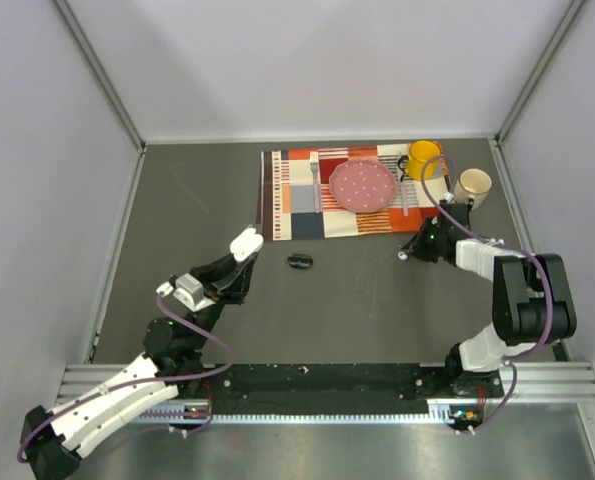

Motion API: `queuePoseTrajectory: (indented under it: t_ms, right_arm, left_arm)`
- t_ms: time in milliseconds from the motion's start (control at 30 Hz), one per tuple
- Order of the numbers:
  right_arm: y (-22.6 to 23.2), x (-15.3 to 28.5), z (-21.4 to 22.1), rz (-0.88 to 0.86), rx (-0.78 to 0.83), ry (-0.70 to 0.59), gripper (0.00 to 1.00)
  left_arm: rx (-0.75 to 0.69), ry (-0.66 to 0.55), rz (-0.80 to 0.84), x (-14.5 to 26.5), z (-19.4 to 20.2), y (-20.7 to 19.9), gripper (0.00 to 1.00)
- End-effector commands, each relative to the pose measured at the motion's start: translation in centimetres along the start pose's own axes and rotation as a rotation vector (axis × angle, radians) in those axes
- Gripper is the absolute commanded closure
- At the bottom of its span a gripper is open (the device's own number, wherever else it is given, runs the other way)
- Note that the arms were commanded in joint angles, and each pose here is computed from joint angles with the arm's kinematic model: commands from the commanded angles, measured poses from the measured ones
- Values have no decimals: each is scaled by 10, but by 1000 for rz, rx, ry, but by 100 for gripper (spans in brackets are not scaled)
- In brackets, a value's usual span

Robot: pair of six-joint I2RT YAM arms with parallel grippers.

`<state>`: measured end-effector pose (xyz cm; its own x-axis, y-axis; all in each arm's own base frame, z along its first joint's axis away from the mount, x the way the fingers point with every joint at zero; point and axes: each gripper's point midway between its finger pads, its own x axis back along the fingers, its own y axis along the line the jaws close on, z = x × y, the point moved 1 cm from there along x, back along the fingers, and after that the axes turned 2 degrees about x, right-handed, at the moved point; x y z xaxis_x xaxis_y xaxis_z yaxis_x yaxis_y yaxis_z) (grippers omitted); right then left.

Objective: Insert the wireless bluetooth earbuds into the charging case
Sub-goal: Pick up the earbud from the center of the board.

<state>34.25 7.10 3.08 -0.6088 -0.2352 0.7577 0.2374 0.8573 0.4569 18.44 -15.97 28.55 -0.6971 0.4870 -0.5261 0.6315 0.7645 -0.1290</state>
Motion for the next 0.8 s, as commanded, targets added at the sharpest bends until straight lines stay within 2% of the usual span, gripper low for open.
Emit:
queuePoseTrajectory:
  t_ms: [0,200,267,400,767]
  right_arm:
    - [0,12,36,9,-49,71,89]
    - [11,22,50,-27,-85,51,78]
    - [8,25,56,-19,-101,41,70]
    - [3,33,54,1,-96,-3,69]
    - [18,34,63,-67,-97,30,68]
  left_arm:
    - [23,-40,-6,-2,-9,0,100]
    - [25,-40,-6,-2,-10,0,100]
    - [24,-43,-9,-2,-11,0,100]
    - [23,-41,-11,-1,-10,1,100]
    - [25,-41,-12,0,-9,1,100]
